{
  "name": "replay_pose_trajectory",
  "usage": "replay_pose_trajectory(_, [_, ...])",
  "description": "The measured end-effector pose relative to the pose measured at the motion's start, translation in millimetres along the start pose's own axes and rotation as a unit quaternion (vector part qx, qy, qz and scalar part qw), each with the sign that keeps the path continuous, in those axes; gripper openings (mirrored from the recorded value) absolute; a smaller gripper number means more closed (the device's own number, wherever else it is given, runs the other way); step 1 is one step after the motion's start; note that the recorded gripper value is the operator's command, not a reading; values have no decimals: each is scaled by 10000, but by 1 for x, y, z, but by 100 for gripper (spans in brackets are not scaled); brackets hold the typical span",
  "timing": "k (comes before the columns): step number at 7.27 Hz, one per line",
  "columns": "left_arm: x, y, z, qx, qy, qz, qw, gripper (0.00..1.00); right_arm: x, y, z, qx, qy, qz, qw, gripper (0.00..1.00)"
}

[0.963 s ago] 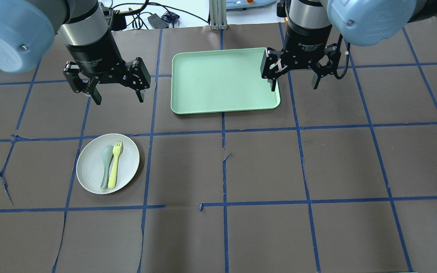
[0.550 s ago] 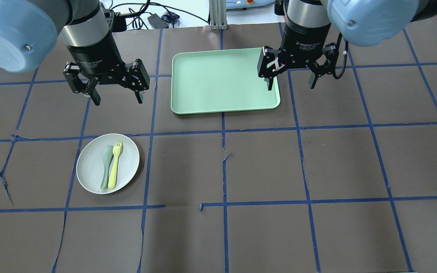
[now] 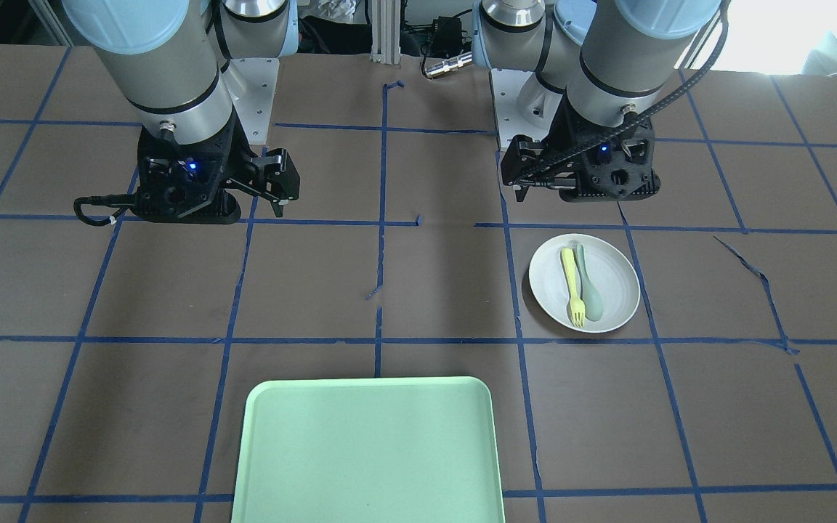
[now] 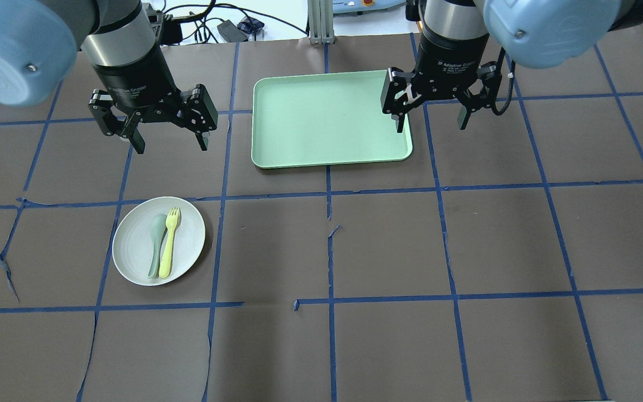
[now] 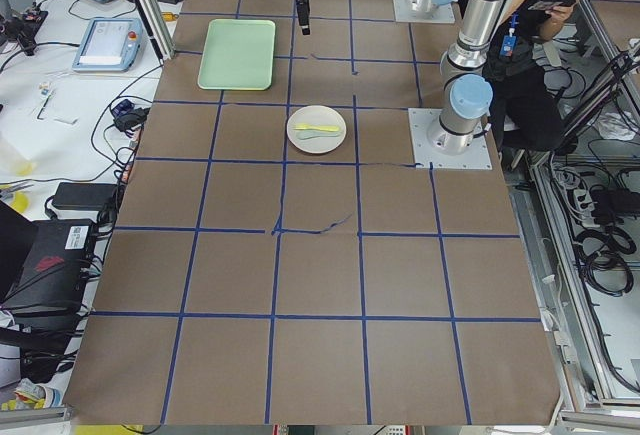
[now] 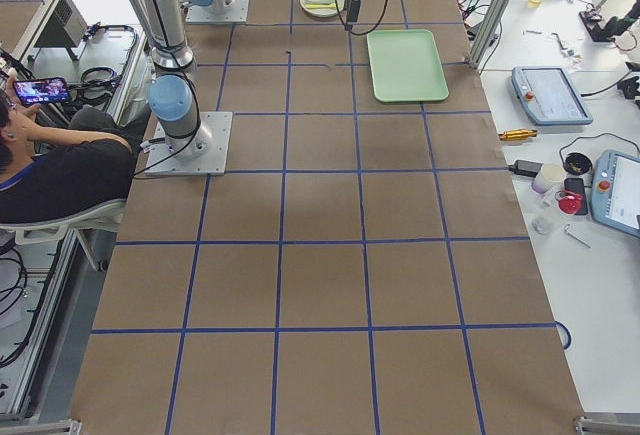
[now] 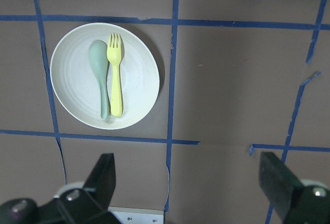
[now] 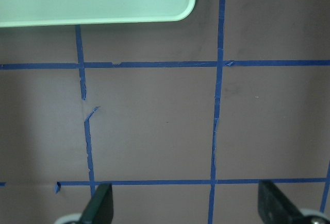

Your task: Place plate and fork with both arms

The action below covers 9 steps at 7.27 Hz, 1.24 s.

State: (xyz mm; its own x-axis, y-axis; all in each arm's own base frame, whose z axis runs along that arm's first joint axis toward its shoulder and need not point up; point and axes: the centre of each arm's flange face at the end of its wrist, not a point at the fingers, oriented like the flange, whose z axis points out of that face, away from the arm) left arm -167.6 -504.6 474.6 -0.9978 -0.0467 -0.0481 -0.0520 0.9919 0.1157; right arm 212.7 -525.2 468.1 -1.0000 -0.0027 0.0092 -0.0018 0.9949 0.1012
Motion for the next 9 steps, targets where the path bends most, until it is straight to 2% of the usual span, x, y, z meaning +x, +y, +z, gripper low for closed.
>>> replay_pose_trajectory(6, [3,-4,7,-54,17,76,10000,100,1,-1,2,-13,-5,-2,10000,100])
replay_pose_trajectory(9, [5,-3,13,-134,-9,98,9999,100,1,-3,0,81,-24,-19,10000,100])
